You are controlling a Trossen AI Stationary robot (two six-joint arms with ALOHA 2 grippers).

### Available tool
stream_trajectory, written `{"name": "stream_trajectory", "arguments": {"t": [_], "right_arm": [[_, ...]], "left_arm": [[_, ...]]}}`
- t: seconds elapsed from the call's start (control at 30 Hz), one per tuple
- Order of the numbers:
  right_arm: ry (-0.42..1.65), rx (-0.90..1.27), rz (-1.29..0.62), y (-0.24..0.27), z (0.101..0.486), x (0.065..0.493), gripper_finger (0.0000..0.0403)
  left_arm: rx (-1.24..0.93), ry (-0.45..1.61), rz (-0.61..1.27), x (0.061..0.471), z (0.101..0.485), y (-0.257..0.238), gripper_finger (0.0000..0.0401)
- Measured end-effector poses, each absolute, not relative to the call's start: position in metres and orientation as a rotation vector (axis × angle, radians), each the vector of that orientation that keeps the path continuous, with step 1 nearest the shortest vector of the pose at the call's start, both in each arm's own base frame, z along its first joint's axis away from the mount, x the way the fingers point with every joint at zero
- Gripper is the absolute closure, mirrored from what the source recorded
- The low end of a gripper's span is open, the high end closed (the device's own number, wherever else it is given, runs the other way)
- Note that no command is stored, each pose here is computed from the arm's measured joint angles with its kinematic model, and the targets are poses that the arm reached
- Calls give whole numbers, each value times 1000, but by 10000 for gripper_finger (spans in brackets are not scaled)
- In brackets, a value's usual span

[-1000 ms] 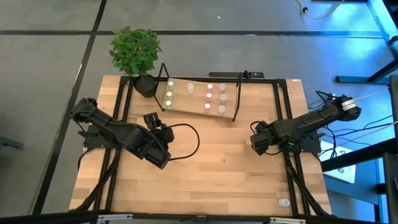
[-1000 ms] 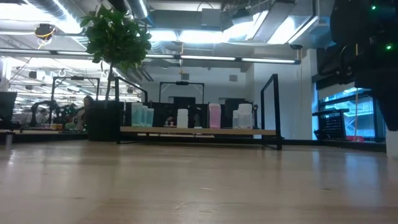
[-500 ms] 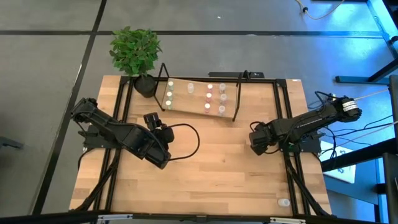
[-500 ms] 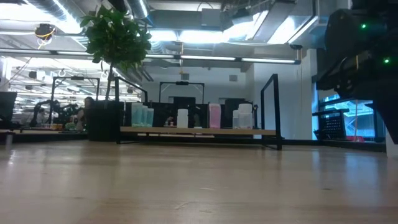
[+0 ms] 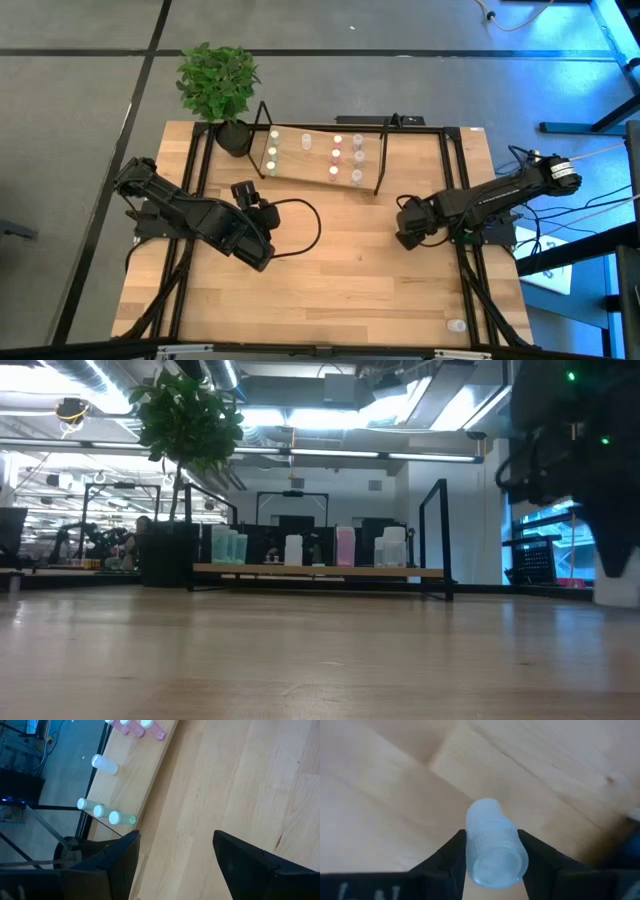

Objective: Pick and place medicine bottles onto shelf by color
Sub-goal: Put the top white medicine bottle on the shelf aligned with the other white medicine bottle

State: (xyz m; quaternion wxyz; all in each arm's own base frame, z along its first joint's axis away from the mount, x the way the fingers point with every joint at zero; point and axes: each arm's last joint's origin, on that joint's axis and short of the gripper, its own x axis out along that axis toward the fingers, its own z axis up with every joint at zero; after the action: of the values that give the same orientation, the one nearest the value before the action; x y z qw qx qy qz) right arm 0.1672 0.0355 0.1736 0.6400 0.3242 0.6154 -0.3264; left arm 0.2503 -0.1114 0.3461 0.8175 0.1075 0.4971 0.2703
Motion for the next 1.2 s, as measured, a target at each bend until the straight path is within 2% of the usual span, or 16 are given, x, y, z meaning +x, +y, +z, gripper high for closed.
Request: {"name": "stream_trajectory", "arguments": {"t": [0.23,0.47,0.77,0.97,1.2], "right_arm": [[1280,751,-603,43,195,197,248],[1293,564,-486,57,212,257,250],[1298,306,-239,73,221,348,248],[1308,164,-132,74,209,397,248],[1340,72,-3,69,190,424,247]], "left_arm": [[229,1060,576,250,346,-111,155],[230,1060,576,250,346,-111,155],[238,1063,572,250,346,-111,155],[249,1063,558,248,346,-115,155],[263,1054,526,243,346,-125,155]]}}
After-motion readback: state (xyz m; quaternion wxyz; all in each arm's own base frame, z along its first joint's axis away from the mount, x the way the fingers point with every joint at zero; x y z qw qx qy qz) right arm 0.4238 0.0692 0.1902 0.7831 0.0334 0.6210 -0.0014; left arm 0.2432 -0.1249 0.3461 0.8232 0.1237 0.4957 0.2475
